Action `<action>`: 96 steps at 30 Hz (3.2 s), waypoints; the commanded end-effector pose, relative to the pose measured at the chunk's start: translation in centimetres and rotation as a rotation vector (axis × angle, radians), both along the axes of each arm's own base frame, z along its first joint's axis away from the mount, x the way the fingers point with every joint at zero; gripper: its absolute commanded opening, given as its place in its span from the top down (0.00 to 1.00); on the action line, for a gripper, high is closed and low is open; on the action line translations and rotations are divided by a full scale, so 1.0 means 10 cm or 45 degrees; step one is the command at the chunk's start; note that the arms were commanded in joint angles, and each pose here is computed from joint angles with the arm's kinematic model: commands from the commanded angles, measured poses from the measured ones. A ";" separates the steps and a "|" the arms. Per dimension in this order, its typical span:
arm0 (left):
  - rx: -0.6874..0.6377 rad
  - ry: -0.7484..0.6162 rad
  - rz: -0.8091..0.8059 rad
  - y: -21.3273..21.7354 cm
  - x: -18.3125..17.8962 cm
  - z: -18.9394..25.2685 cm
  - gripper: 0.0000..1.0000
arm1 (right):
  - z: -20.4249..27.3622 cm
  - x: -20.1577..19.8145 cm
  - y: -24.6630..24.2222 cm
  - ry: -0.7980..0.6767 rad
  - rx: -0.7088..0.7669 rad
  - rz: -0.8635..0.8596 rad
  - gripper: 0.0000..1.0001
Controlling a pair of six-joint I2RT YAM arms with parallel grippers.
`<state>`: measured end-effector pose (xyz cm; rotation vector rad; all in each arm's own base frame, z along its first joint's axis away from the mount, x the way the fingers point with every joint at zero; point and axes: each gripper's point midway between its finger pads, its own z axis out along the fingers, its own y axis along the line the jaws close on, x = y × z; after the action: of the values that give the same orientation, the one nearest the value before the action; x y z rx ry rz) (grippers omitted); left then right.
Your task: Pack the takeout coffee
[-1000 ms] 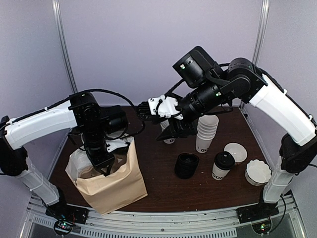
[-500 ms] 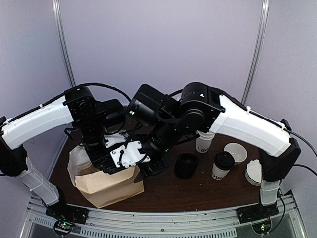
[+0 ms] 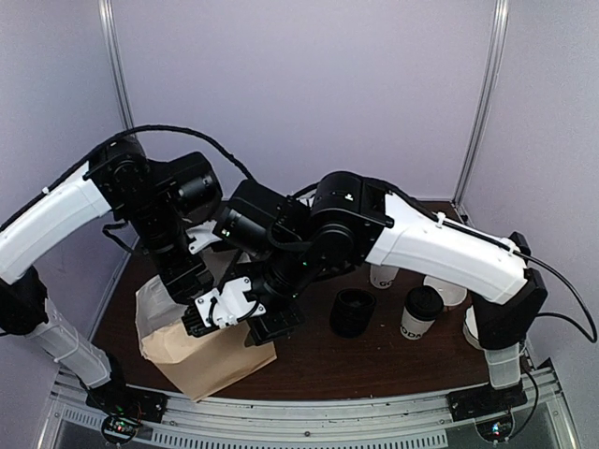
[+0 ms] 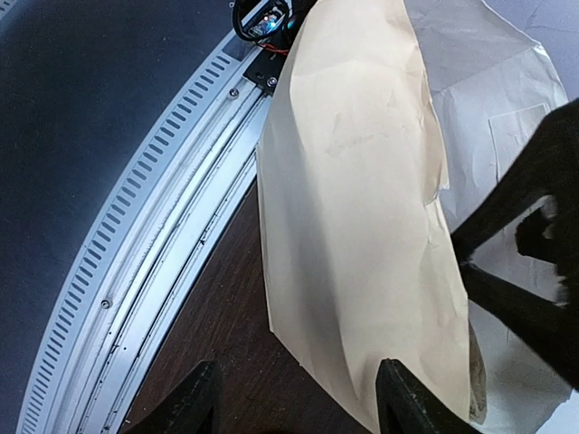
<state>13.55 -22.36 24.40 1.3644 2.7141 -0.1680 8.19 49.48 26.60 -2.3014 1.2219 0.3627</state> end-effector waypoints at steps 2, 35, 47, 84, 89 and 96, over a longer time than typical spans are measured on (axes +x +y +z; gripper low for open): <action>-0.173 -0.119 -0.011 0.02 -0.01 0.48 0.30 | 0.37 -0.06 -0.10 -0.014 0.111 0.008 0.38; -0.257 -0.446 0.252 0.42 0.28 0.56 0.23 | 0.06 0.25 0.36 0.056 0.140 -0.069 0.18; -0.290 -0.422 0.151 0.19 0.43 0.40 0.60 | 0.30 -0.11 0.16 0.212 0.152 0.047 0.64; -0.566 -0.591 -0.052 -0.21 0.57 0.74 1.00 | 0.13 -0.24 -0.04 -0.048 0.059 -0.004 0.51; -0.514 -0.586 -0.043 -0.20 0.61 0.84 1.00 | 0.01 -0.16 0.00 -0.069 0.012 -0.020 0.57; -0.460 -0.624 -0.067 -0.17 0.60 0.77 1.00 | -0.02 -0.30 -0.15 0.037 -0.027 0.016 0.65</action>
<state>19.72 -24.13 31.80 1.1549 2.1674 -0.3169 6.25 49.30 25.92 -2.3000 1.2125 0.3134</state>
